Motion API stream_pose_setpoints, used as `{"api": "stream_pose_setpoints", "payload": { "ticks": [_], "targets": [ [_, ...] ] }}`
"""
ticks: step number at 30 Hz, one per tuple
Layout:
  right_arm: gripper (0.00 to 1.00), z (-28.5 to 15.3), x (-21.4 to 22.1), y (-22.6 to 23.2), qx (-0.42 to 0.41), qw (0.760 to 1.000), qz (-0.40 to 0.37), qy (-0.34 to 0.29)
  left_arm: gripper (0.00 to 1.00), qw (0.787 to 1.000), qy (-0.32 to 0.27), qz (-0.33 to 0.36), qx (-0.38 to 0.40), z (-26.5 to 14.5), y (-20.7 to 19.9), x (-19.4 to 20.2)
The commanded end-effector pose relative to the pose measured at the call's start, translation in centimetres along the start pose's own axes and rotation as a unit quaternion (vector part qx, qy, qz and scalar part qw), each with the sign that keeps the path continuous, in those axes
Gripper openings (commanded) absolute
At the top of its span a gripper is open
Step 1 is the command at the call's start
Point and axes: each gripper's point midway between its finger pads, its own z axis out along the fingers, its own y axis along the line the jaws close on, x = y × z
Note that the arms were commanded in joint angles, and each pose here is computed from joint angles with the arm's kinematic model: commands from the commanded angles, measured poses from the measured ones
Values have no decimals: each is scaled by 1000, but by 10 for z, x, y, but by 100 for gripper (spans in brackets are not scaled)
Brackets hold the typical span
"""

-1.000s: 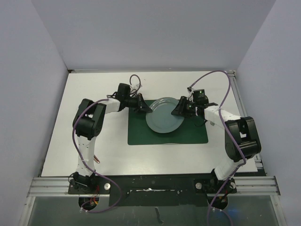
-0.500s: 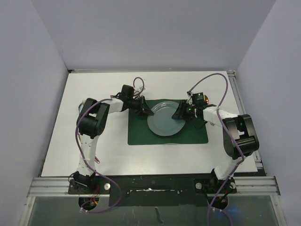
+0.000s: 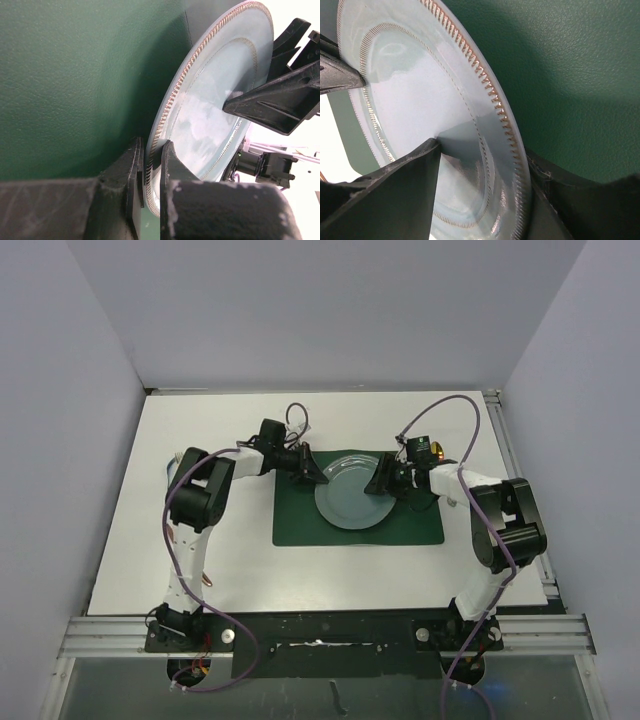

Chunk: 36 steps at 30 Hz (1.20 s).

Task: Set the dinner table for one person
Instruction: Place the plate on the napkin.

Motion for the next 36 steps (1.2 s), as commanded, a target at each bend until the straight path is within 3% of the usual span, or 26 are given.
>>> {"api": "stream_pose_setpoints", "payload": {
  "ticks": [1,16,36],
  "targets": [
    [9,20,55,5,47,985,-143,78,0,991,64,79,83,57,-81,46],
    [53,-9,30,-5,95,984,-145,48,0,992,61,74,80,56,-76,42],
    [83,-22,0,-23,130,982,-132,24,0,992,63,73,82,58,-76,38]
  ]
}}
